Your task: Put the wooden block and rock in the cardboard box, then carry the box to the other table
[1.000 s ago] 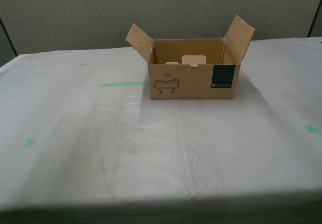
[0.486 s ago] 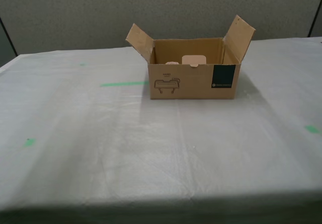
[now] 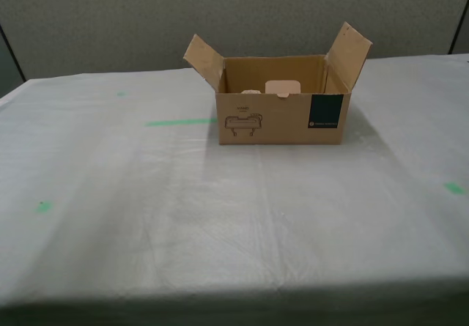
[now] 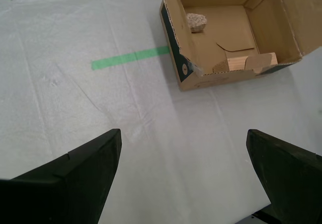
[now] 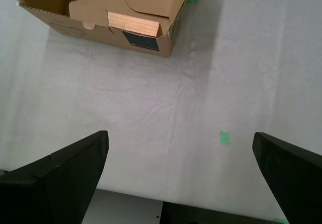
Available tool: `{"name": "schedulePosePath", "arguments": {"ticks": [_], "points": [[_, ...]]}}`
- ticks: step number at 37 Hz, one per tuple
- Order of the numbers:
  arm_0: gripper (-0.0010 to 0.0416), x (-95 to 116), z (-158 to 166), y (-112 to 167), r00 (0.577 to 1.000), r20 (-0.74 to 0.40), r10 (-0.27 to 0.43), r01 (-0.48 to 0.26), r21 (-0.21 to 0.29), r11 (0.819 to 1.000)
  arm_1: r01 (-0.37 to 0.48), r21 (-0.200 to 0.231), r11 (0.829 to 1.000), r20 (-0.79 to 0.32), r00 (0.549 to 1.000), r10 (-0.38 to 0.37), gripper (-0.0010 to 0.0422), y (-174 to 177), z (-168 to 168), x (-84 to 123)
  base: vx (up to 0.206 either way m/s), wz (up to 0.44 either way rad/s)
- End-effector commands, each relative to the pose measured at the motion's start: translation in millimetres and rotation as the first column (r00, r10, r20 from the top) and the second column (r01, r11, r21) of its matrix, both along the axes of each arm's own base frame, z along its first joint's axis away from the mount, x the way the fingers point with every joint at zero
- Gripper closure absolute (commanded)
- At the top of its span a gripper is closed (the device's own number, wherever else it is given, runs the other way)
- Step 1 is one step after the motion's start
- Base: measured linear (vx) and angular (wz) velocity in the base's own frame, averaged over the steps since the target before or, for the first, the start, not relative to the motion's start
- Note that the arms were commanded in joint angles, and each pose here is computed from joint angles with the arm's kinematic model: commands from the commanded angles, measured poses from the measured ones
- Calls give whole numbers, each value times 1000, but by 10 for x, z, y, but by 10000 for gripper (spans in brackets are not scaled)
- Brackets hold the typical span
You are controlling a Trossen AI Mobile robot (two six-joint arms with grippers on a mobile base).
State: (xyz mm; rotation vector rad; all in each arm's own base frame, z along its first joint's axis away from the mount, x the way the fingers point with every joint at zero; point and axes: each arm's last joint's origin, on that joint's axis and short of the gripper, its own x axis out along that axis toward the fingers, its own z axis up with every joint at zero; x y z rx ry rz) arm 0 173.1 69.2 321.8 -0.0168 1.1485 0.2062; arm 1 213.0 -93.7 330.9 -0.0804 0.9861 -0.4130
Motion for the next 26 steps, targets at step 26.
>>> {"name": "schedulePosePath", "arguments": {"ticks": [26], "points": [[7, 5, 100, 2, 999, 37, -2, 2, 11, 1000, -26, -11, 1000, -40, 999, 25, 73, 95, -301, -237, 0, 0]]}}
